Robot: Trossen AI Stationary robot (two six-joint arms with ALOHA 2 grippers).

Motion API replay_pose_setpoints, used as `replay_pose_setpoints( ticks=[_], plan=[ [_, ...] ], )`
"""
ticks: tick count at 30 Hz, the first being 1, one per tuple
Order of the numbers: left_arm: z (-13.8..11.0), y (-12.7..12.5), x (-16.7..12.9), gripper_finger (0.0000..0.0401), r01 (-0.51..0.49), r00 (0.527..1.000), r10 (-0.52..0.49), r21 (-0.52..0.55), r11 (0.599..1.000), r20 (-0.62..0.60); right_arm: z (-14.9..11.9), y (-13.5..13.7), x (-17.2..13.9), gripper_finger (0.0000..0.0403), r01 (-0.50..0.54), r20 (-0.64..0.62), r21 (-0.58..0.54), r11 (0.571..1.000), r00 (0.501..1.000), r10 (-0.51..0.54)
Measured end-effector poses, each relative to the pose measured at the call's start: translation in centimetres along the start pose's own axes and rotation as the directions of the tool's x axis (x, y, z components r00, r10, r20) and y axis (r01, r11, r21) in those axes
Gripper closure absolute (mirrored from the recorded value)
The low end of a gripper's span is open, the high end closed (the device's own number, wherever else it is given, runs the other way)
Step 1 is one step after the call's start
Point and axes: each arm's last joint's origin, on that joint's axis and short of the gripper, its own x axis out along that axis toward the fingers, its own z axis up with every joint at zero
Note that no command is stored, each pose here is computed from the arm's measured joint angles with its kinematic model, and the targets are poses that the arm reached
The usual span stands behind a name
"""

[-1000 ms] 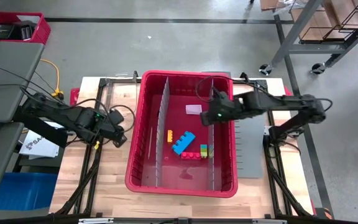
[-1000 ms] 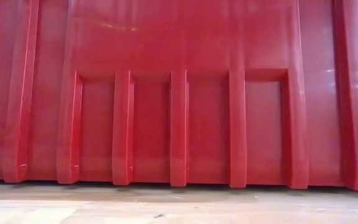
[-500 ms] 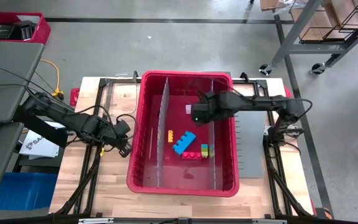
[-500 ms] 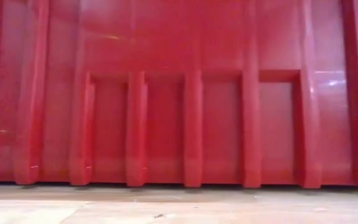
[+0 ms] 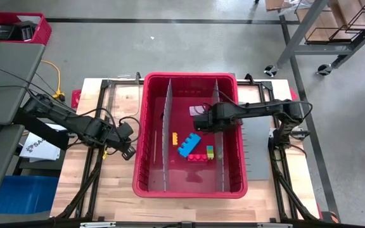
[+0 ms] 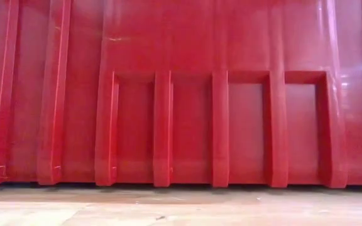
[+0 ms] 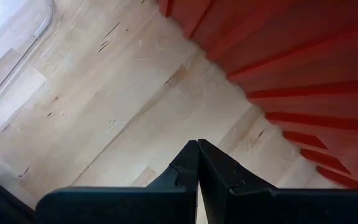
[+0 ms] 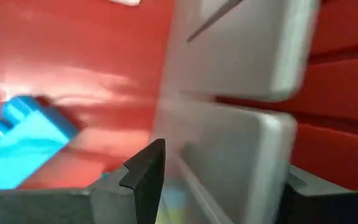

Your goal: Sort Items/Unsort Items

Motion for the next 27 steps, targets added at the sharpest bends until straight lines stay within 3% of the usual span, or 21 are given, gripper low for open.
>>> replay_pose_setpoints(
  ticks=[5,11,14,17,21,27],
  plan=[
    [0.0,0.0,0.0,0.0401,0.003,1.000,-0.003,0.001,1.000,0.002,-0.4,0.6,1.1,0.0217,-0.078,-0.052,-0.018,0.997,0.996,0.077],
    [0.1,-0.2,0.0,0.0401,0.014,1.000,-0.014,-0.003,1.000,0.021,-0.4,0.7,1.1,0.0224,-0.092,-0.072,-0.054,0.994,0.994,0.088],
    [0.1,-0.2,0.0,0.0401,0.012,1.000,-0.012,-0.003,1.000,0.024,-0.6,0.8,0.9,0.0278,-0.102,-0.065,-0.097,0.990,0.993,0.096],
    [0.1,-0.1,0.0,0.0401,0.012,1.000,-0.011,-0.003,1.000,0.023,-1.1,0.9,0.4,0.0375,-0.115,-0.050,-0.131,0.985,0.993,0.110],
    [0.2,-0.1,0.0,0.0401,0.005,0.999,-0.005,-0.003,1.000,0.035,-1.3,1.2,-1.8,0.0396,-0.132,0.003,-0.141,0.981,0.991,0.134],
    [0.3,-0.1,-0.1,0.0401,-0.008,0.998,0.008,-0.004,1.000,0.064,-0.1,-0.7,-9.1,0.0401,-0.238,0.118,-0.152,0.959,0.959,0.256]
  ],
)
